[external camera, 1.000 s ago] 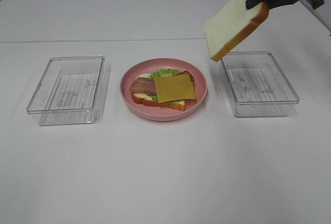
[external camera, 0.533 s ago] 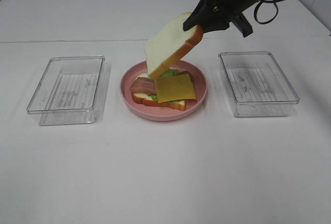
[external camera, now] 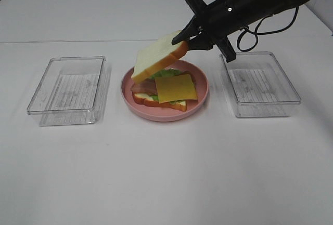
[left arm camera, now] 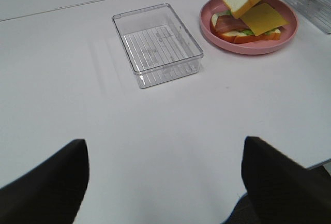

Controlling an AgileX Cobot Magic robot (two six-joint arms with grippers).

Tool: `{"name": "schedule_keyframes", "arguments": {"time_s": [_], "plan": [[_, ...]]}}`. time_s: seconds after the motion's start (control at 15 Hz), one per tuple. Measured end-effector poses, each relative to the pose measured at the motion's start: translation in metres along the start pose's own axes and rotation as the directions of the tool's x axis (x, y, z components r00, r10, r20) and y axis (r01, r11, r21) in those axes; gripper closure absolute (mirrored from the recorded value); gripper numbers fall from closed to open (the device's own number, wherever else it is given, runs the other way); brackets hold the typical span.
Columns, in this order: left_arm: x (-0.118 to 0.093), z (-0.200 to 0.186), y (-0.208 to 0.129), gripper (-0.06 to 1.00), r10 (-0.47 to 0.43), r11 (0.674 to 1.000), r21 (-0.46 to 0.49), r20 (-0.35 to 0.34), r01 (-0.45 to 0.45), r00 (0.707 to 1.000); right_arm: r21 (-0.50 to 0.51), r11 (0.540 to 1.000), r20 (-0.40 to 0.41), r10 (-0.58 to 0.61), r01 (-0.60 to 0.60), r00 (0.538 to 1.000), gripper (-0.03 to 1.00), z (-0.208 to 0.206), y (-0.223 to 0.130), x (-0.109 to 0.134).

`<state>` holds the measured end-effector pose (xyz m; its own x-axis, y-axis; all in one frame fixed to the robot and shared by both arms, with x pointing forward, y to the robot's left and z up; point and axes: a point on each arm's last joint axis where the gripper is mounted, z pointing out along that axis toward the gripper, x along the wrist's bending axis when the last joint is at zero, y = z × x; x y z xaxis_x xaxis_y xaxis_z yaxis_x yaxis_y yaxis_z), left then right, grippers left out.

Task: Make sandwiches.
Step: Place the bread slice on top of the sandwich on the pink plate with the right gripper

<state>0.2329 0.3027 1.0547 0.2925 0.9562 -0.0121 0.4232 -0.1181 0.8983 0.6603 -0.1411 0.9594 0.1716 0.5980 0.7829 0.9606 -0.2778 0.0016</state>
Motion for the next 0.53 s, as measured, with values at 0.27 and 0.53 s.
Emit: {"name": "schedule_keyframes", "arguments": {"time_s": [0.27,0.53], "plan": [[0.000,0.000,0.000,0.18,0.000,1.000,0.000,0.000,0.000,1.000,-0.018,0.997,-0.016,0.073,-0.073,0.997,0.78,0.012,-0.001,-0.016],[0.000,0.000,0.000,0.18,0.000,1.000,0.000,0.000,0.000,1.000,-0.015,0.994,-0.059,0.106,-0.107,0.993,0.78,0.025,0.003,-0.025]]}}
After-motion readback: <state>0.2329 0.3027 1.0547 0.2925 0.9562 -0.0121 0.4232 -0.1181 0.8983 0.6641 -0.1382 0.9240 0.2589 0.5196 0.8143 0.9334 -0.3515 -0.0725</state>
